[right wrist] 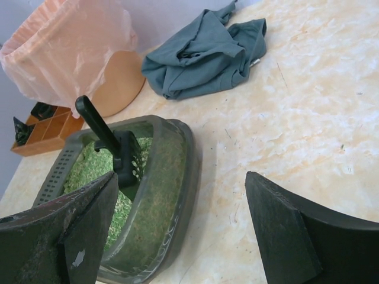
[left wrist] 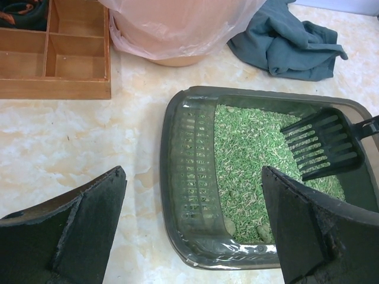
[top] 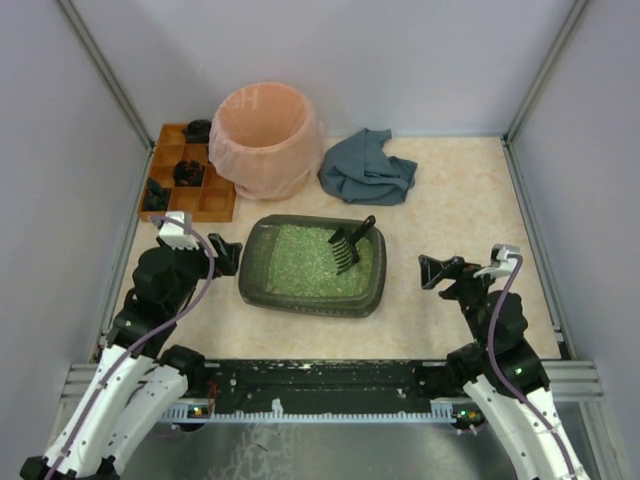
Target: Clean the litter box
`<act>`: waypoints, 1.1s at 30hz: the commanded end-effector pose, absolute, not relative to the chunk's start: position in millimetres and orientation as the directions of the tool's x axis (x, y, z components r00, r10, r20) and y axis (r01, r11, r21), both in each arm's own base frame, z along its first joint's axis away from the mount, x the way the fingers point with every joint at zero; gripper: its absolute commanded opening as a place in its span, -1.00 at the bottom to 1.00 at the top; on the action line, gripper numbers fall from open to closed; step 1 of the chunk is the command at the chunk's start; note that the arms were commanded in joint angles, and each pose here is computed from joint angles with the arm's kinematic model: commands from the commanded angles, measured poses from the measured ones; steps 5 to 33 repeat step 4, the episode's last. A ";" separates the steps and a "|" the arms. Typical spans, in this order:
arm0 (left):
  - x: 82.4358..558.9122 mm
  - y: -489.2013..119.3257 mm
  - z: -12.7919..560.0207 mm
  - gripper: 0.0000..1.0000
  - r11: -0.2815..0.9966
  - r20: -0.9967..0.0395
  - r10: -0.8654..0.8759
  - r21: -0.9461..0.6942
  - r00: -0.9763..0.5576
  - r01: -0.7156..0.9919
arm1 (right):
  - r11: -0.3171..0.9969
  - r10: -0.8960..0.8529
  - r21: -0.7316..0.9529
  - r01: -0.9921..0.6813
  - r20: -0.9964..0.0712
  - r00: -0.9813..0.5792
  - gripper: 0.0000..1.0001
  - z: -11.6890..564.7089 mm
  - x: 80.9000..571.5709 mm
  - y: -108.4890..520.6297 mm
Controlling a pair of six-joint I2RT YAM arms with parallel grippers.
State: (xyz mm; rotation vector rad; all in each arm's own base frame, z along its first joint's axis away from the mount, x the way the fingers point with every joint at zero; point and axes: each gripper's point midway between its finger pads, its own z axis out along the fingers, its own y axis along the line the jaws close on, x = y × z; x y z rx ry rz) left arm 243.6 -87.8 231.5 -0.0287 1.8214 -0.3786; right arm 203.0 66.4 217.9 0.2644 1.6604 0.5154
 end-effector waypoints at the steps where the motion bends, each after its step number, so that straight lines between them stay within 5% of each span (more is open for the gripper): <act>1: 246.0 -88.4 233.4 1.00 0.948 -0.937 -0.210 -0.265 -0.279 0.178 | 0.868 0.461 0.475 -0.145 -0.879 -0.118 0.74 231.2 207.2 67.8; 33: 244.8 -87.6 235.0 1.00 0.947 -0.936 -0.217 -0.271 -0.276 0.175 | 0.868 0.461 0.475 -0.144 -0.879 -0.119 0.74 231.3 207.5 67.8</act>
